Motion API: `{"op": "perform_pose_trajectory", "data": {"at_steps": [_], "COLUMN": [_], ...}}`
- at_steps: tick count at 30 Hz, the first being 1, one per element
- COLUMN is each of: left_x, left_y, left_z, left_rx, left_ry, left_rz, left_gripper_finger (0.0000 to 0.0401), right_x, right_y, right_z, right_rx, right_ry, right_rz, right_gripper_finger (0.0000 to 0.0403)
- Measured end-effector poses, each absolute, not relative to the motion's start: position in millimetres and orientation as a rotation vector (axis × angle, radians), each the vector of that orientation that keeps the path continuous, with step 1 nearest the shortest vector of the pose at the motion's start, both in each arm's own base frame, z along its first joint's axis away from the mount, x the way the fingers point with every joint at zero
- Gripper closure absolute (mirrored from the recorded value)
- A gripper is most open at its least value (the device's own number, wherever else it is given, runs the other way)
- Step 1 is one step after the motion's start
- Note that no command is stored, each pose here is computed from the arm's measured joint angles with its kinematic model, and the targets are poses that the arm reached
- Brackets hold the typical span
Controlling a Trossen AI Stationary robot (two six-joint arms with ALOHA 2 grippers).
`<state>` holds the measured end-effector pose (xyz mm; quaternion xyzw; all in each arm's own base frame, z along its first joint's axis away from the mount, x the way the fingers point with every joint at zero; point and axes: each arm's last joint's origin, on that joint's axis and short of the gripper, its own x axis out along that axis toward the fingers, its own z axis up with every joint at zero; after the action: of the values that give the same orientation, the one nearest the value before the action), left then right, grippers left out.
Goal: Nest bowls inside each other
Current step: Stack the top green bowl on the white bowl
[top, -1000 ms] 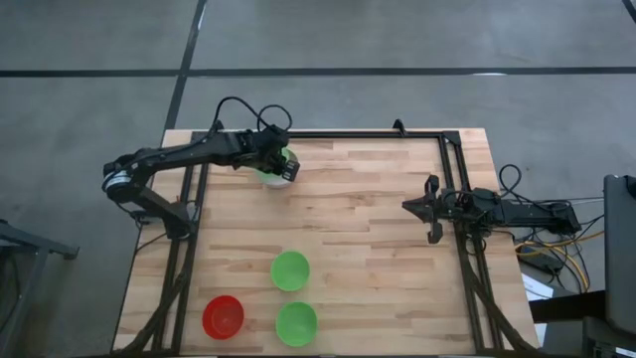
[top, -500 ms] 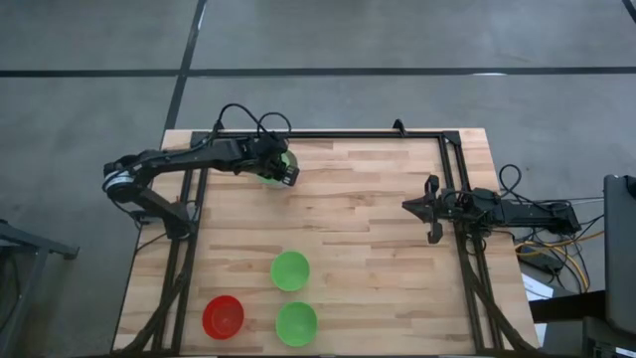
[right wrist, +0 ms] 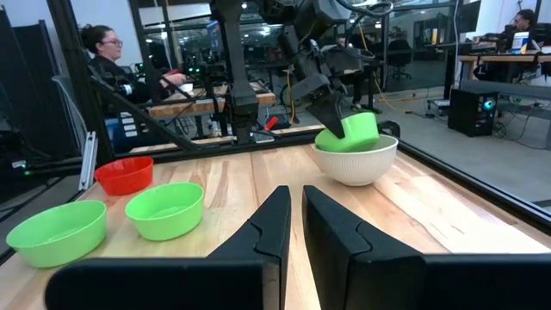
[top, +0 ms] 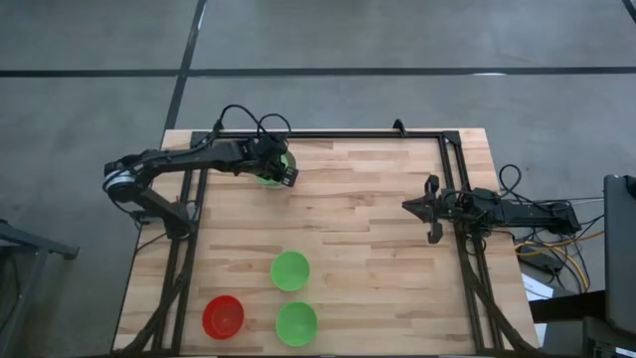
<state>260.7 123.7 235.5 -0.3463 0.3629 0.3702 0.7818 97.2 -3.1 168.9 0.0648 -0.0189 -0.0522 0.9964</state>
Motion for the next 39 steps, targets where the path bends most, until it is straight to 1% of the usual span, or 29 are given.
{"op": "perform_pose_trajectory", "data": {"at_steps": [10, 24, 28, 36, 39], "left_x": [268, 269, 269, 269, 271], "left_y": [127, 129, 129, 129, 130], "left_z": [223, 224, 224, 225, 230], "left_rx": [-0.764, -0.759, -0.760, -0.761, -0.749], "left_ry": [0.818, 0.805, 0.804, 0.799, 0.787], "left_rz": [0.783, 0.766, 0.765, 0.761, 0.753], "left_gripper_finger": [0.0386, 0.0373, 0.0355, 0.0302, 0.0291], "right_x": [97, 98, 98, 98, 98], "right_y": [-3, -3, -3, -3, -3], "right_z": [169, 168, 168, 168, 168], "right_rx": [0.130, 0.130, 0.131, 0.130, 0.130], "right_ry": [-0.033, -0.033, -0.033, -0.033, -0.033], "right_rz": [-0.105, -0.105, -0.105, -0.105, -0.105], "right_gripper_finger": [0.0369, 0.0369, 0.0369, 0.0369, 0.0369]}}
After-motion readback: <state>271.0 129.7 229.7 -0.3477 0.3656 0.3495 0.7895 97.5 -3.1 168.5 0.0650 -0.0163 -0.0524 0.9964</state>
